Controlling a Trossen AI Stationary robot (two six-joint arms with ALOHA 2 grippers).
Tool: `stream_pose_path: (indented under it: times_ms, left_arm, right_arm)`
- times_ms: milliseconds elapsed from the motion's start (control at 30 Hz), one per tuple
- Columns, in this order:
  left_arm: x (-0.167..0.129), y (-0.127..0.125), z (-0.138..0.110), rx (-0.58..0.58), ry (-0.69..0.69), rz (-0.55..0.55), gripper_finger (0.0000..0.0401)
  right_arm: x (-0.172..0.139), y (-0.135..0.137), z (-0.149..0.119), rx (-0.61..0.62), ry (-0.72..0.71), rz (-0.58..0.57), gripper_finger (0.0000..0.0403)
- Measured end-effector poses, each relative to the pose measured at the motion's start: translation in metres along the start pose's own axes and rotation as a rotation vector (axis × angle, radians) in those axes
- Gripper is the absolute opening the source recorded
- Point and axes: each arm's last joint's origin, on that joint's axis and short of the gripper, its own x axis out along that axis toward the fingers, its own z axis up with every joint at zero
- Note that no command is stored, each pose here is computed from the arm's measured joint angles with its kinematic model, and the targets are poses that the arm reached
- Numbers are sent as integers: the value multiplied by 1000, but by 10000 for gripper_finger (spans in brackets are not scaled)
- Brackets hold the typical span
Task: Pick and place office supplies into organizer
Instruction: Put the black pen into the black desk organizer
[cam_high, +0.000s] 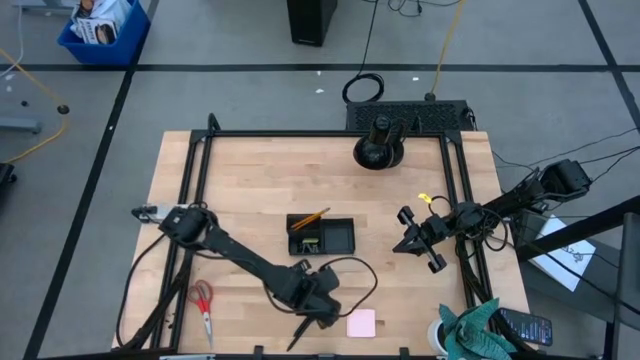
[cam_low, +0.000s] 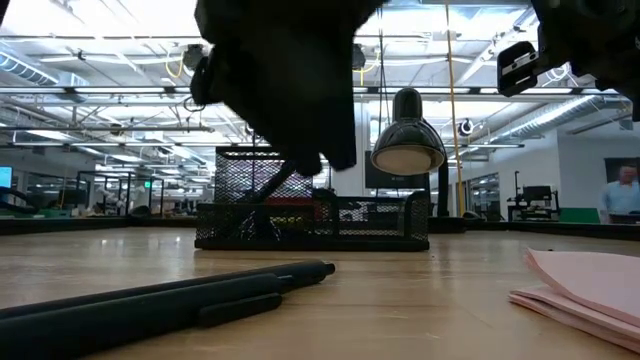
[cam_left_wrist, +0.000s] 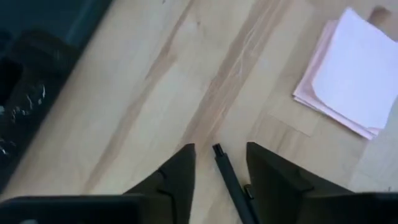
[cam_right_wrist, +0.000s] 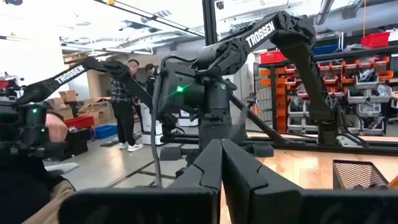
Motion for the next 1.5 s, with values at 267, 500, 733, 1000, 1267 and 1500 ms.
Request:
stream_pose_path:
  times_ms: [267, 500, 733, 1000, 1267, 1500]
  left_arm:
    - [16, 7, -6, -76, 80, 14, 203]
    - [15, 4, -8, -67, 88, -3, 197]
    - [25, -2, -16, -44, 98, -16, 216]
    - [53, -4, -30, -25, 158, 18, 227]
    - [60, -1, -33, 44, 167, 48, 155]
    - [62, -2, -33, 135, 146, 43, 42]
  right_arm:
    - [0, 0, 2, -4, -22, 4, 0]
    - [0, 0, -1, 2, 8, 0, 0]
    - [0, 0, -1, 15, 9, -1, 0]
    - [0, 0, -2, 24, 24, -3, 0]
    - [0, 0, -2, 6, 18, -3, 0]
    - [0, 0, -2, 13, 15, -3, 0]
